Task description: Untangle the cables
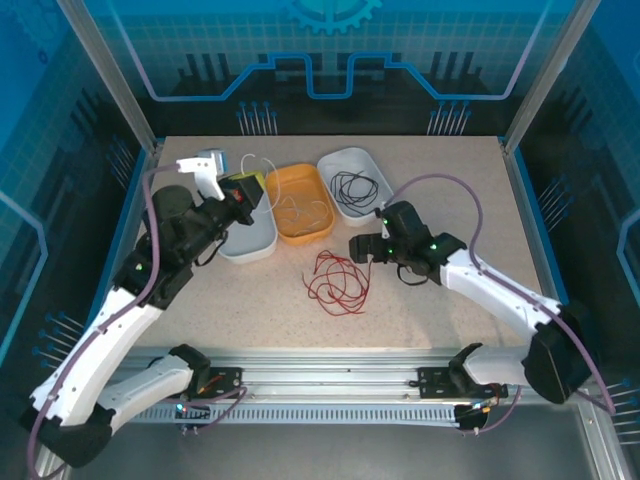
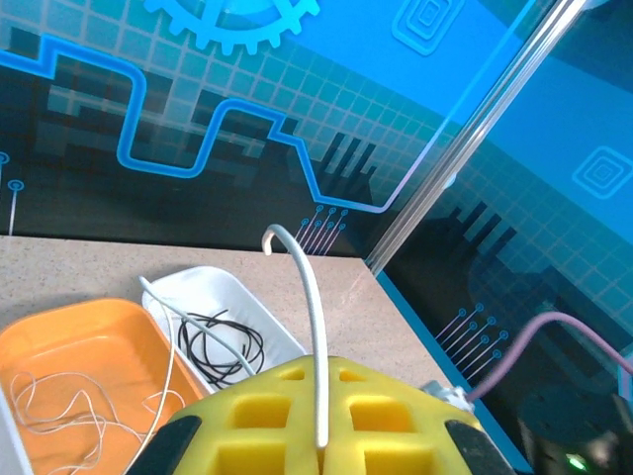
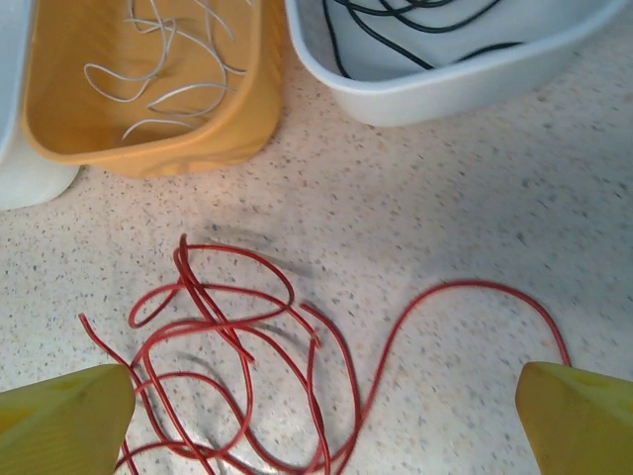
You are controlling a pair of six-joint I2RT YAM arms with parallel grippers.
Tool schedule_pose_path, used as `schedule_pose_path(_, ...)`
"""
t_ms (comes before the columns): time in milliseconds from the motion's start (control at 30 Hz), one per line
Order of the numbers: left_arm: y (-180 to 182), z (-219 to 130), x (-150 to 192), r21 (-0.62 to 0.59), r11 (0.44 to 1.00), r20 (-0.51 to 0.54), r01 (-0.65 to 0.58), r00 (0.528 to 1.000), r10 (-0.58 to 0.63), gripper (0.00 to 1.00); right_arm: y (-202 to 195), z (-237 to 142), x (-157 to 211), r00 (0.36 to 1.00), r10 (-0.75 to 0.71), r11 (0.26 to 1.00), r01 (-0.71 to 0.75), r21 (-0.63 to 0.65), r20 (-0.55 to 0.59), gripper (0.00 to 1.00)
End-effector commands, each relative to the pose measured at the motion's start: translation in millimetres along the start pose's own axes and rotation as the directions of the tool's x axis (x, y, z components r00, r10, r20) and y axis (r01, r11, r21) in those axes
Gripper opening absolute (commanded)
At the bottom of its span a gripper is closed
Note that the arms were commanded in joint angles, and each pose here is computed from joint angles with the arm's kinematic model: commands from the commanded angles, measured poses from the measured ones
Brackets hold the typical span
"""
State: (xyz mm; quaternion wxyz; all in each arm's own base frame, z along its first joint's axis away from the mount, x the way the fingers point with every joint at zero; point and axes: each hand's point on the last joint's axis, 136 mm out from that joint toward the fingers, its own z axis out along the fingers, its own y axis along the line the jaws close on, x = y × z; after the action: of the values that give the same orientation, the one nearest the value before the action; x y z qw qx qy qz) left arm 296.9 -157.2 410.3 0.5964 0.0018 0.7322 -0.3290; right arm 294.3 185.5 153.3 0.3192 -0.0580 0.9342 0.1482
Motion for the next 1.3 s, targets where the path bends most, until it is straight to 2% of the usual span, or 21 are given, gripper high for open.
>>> schedule_pose_path(0,-11,15,-16,0.043,0.998,0.032,-0.042,0.999,0.041,0.00,-22,-20,3,0.996,0.074,0.995,-0.078,0.069,0.048,1.00)
schedule_pose_path(367,-5,83,-13,0.049,0.996,-0.024,-0.068,0.997,0.069,0.00,-59,-60,15,0.973,0.171,0.972,-0.193,0.136,0.156,1.00)
schedule_pose_path(667,31,142,-8,0.028,1.000,-0.073,-0.015,0.997,0.017,0.00,-70,-69,19,0.965,0.198,0.963,-0.224,0.148,0.170,1.00)
schedule_pose_path(933,65,185,42,-0.021,0.999,-0.221,0.047,0.974,-0.051,0.00,-70,-67,22,0.966,0.206,0.963,-0.228,0.142,0.154,1.00)
schedule_pose_path(1267,105,196,104,-0.107,0.994,-0.336,0.031,0.939,-0.066,0.00,-68,-63,25,0.967,0.212,0.965,-0.230,0.130,0.139,1.00)
